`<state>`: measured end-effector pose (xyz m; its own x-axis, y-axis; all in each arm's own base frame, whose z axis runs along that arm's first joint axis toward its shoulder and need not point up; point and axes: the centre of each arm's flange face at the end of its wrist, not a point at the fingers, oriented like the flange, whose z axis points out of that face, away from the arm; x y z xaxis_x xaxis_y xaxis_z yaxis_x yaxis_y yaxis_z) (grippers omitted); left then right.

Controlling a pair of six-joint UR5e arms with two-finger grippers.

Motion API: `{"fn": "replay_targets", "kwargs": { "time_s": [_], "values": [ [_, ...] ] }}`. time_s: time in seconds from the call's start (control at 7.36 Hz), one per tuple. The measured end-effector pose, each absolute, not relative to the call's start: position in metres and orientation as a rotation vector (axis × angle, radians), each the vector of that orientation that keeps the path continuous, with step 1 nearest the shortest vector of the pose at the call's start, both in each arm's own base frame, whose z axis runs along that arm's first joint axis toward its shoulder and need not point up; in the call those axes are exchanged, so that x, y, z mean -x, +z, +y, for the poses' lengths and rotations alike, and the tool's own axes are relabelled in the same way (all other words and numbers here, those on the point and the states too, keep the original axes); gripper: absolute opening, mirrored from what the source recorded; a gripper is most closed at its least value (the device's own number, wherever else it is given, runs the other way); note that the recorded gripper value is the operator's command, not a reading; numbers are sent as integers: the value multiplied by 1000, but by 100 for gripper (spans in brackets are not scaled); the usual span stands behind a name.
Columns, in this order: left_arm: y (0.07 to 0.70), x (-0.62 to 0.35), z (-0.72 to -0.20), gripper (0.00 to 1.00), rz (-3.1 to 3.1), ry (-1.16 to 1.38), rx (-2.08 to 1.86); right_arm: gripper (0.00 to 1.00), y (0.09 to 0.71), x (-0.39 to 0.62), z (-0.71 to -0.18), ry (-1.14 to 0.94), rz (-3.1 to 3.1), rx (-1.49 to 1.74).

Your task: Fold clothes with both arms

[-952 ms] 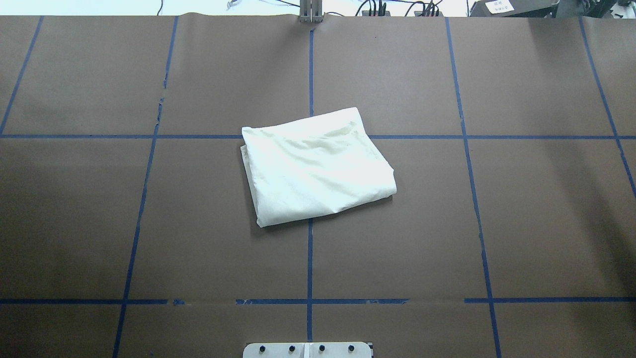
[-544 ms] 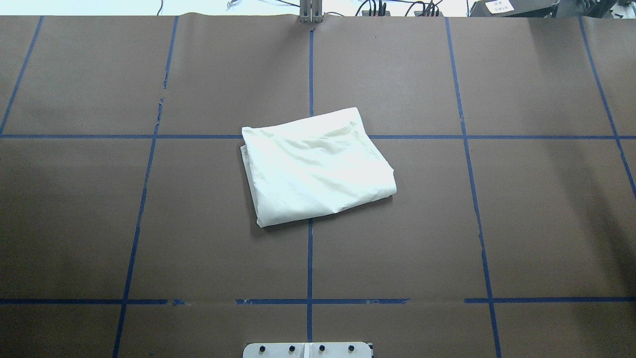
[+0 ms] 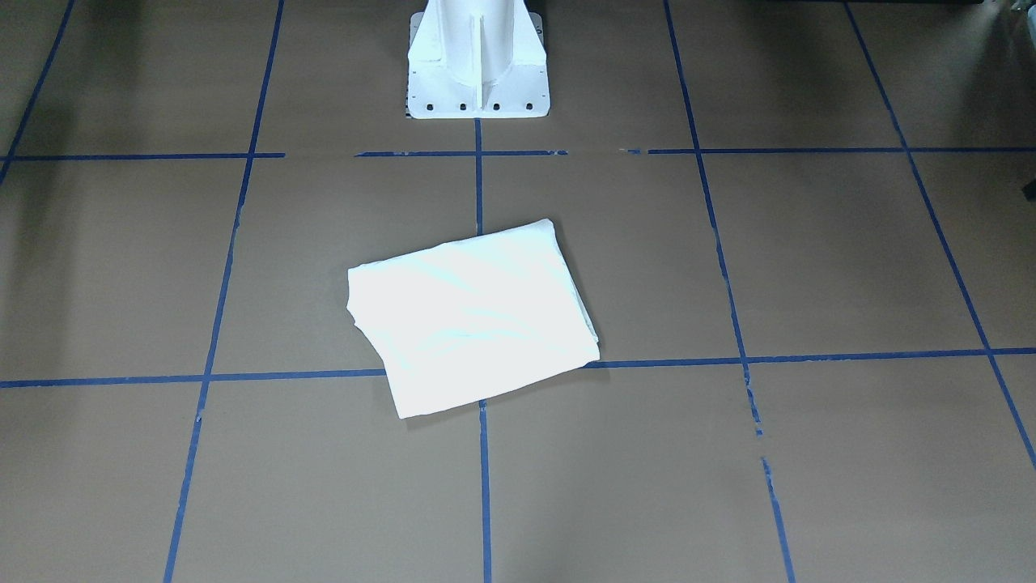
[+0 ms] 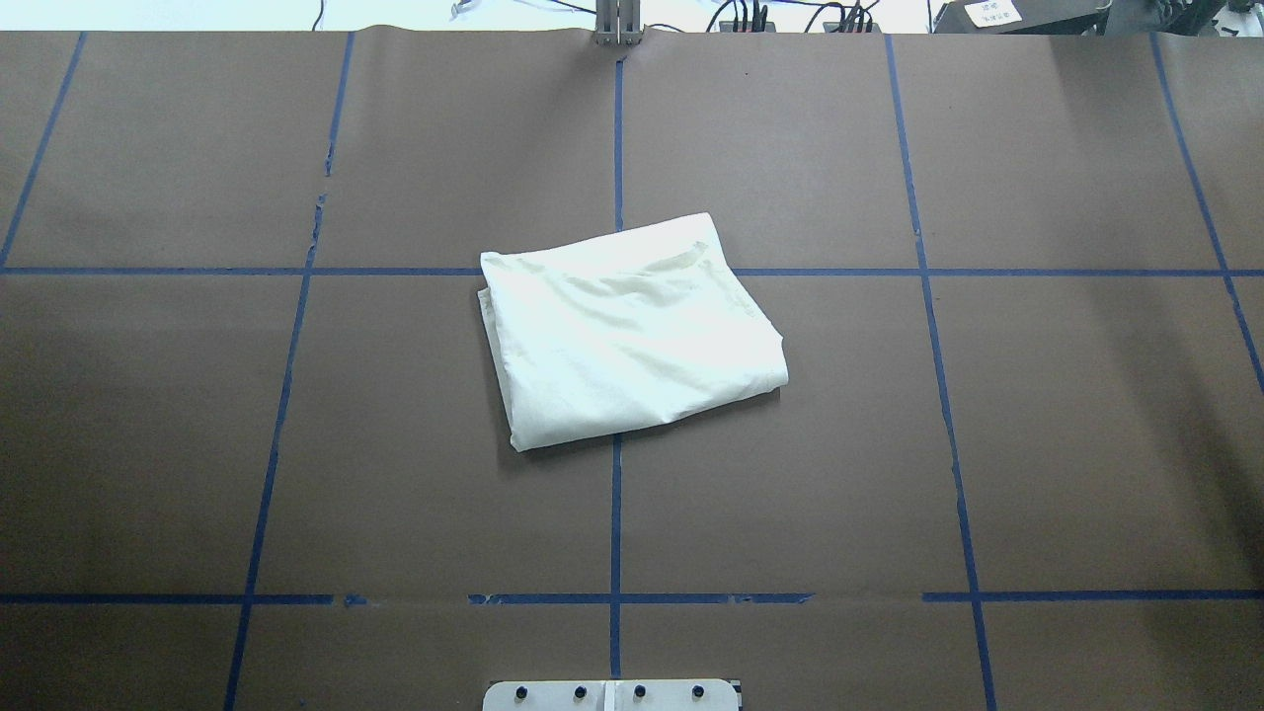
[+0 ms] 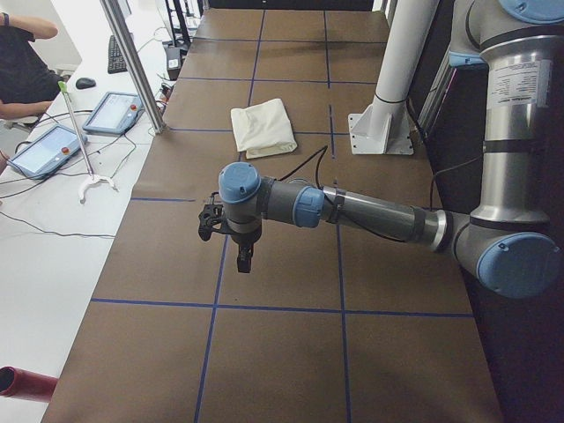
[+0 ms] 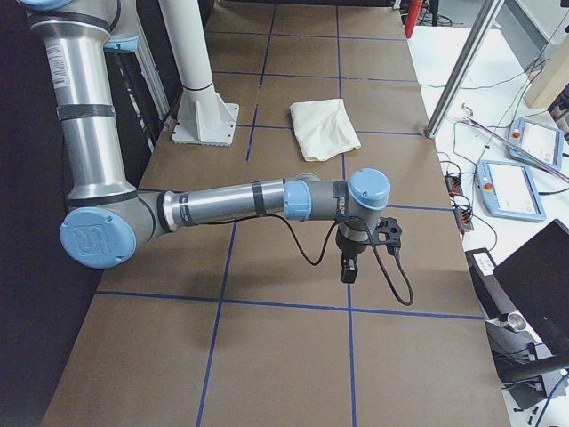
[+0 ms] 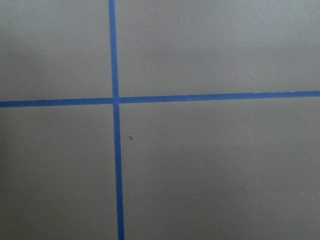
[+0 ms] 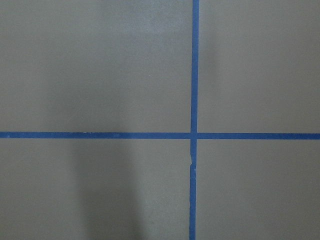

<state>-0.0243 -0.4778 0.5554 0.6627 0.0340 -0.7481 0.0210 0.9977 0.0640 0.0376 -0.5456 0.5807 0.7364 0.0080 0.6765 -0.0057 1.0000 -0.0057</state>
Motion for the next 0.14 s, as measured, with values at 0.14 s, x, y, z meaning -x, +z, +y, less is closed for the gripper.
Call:
{"fn": "replay_targets", "kwargs": {
  "time_s": [0.14],
  "values": [
    [554, 25, -478, 100, 846, 7, -71, 100, 583, -38, -545, 11, -743, 8]
  ]
}}
